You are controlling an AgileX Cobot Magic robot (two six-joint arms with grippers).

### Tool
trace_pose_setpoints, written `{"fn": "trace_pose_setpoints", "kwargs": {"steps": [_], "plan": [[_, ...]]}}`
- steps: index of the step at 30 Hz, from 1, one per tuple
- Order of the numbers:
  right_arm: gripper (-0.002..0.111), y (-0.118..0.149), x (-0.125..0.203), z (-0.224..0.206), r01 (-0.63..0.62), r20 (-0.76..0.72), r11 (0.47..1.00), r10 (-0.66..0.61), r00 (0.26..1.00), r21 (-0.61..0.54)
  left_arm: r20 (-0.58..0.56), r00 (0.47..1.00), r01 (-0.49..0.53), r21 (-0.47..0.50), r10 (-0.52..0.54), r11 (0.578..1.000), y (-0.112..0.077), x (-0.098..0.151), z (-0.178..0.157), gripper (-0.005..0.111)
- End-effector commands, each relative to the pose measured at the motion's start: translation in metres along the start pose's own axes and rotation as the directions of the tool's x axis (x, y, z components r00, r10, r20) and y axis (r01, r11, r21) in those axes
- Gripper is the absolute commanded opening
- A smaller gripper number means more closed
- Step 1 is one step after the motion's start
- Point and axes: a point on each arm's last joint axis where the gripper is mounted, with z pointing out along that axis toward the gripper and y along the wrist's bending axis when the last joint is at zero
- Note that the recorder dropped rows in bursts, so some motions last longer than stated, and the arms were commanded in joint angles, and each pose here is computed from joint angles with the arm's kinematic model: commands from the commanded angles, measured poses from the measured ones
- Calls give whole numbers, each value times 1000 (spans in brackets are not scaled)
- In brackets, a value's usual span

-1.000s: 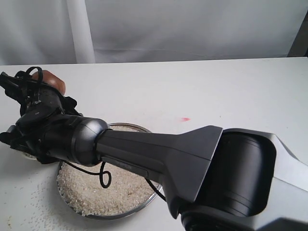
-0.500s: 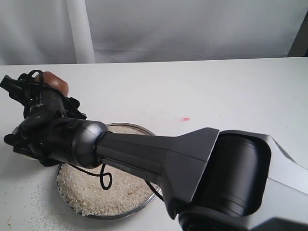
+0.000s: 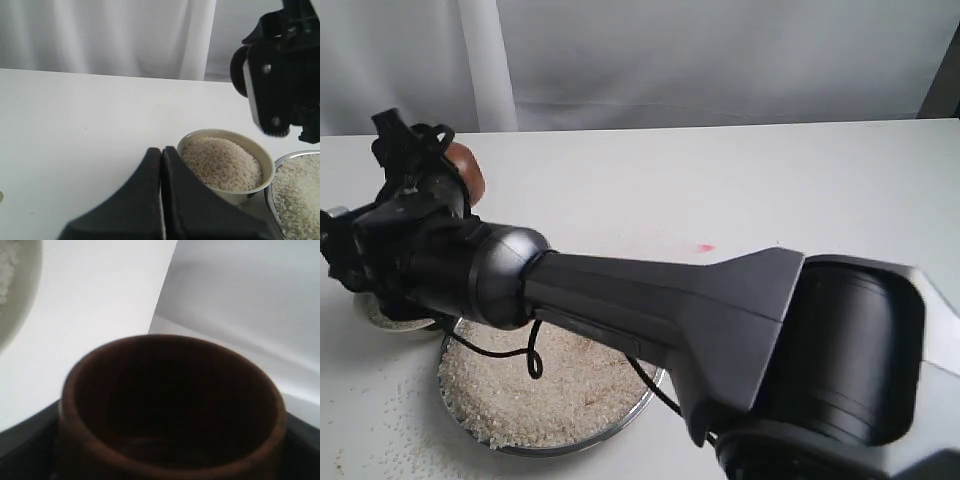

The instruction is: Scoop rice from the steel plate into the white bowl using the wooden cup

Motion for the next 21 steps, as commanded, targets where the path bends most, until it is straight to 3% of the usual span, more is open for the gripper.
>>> {"fn": "trace_pose_setpoints", "kwargs": {"steps": [1,4,8,16,21], "plan": [[0,-36,17,-31,-250,-52,965,246,968,-81,10,1000,2,8,-2,1000,0,-1,0,0],[0,-48,38,-52,-198,-161,962,169,972,-186,10,1000,2,8,-2,1000,0,-1,0,0],[0,-49,55,-65,-127,-220,963,75,973,-236,10,1000,2,8,-2,1000,0,-1,0,0],[0,4,104,-60,22,-220,925,-114,969,-380,10,1000,2,8,-2,1000,0,-1,0,0],[0,38,109,-45,84,-201,896,-188,962,-435,10,1000,2,8,-2,1000,0,-1,0,0]]}}
